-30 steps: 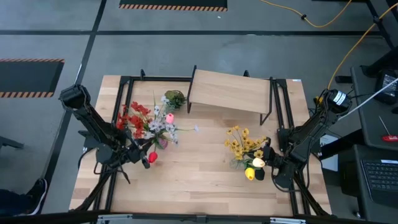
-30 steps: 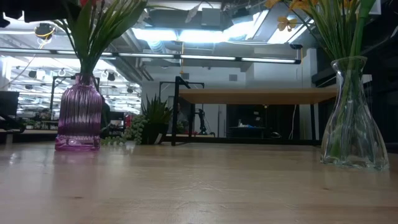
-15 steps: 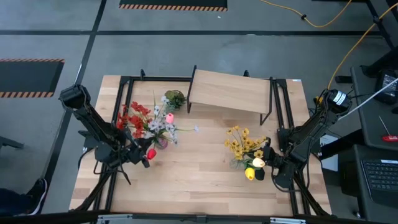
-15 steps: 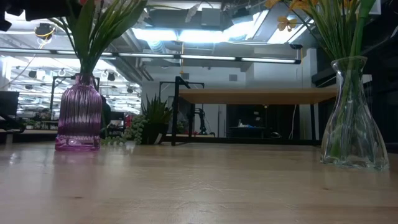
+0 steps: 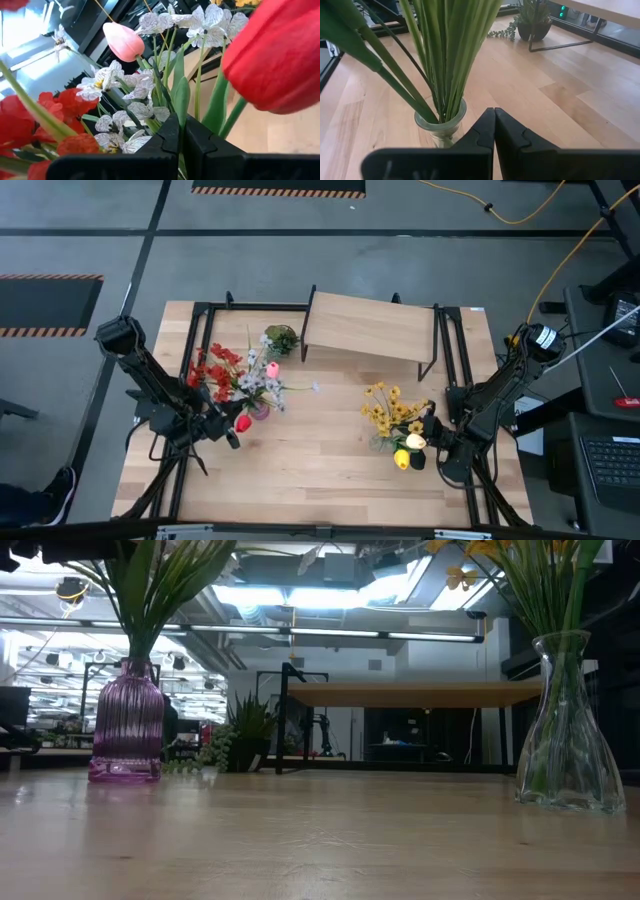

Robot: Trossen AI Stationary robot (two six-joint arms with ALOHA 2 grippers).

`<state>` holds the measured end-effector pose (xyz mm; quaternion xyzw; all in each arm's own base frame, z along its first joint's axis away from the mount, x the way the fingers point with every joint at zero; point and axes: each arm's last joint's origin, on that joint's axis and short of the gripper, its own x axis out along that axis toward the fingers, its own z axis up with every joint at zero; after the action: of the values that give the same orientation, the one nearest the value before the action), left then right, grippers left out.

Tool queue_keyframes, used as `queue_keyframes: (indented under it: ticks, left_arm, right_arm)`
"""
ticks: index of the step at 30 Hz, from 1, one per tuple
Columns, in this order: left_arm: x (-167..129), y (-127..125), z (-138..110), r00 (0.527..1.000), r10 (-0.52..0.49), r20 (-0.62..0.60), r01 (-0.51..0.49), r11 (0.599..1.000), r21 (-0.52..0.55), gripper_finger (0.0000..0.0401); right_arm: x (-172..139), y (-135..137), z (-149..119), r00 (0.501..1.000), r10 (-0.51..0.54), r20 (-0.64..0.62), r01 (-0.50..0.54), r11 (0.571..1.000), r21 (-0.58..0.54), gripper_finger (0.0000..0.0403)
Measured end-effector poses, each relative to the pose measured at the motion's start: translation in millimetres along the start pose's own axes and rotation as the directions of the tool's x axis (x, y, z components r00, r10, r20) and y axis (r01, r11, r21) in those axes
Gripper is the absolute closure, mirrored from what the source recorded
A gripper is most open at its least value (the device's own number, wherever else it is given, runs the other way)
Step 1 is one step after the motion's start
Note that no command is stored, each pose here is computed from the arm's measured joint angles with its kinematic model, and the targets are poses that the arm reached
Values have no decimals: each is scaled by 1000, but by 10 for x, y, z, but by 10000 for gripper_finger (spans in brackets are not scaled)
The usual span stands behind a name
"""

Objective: Pick and place flowers into a vace then onto a shelf
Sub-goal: Put the red flower into the violet vase

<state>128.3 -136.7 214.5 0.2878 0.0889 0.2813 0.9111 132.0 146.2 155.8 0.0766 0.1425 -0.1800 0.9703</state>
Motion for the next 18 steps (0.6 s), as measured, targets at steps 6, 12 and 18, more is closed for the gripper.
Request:
queue_keyframes:
  ticks: [6, 12, 18]
  left_arm:
    - [0, 1, 1, 1000, 0, 0, 0, 996, -91, 398]
    - [0, 1, 1, 1000, 0, 0, 0, 996, -91, 397]
    - [0, 0, 0, 1000, 0, 0, 0, 997, -73, 390]
  right_arm:
    - [0, 0, 0, 1000, 0, 0, 0, 999, -48, 391]
    - [0, -2, -1, 1000, -1, -1, 1, 997, -72, 391]
    - [0, -2, -1, 1000, -1, -1, 1, 997, -76, 391]
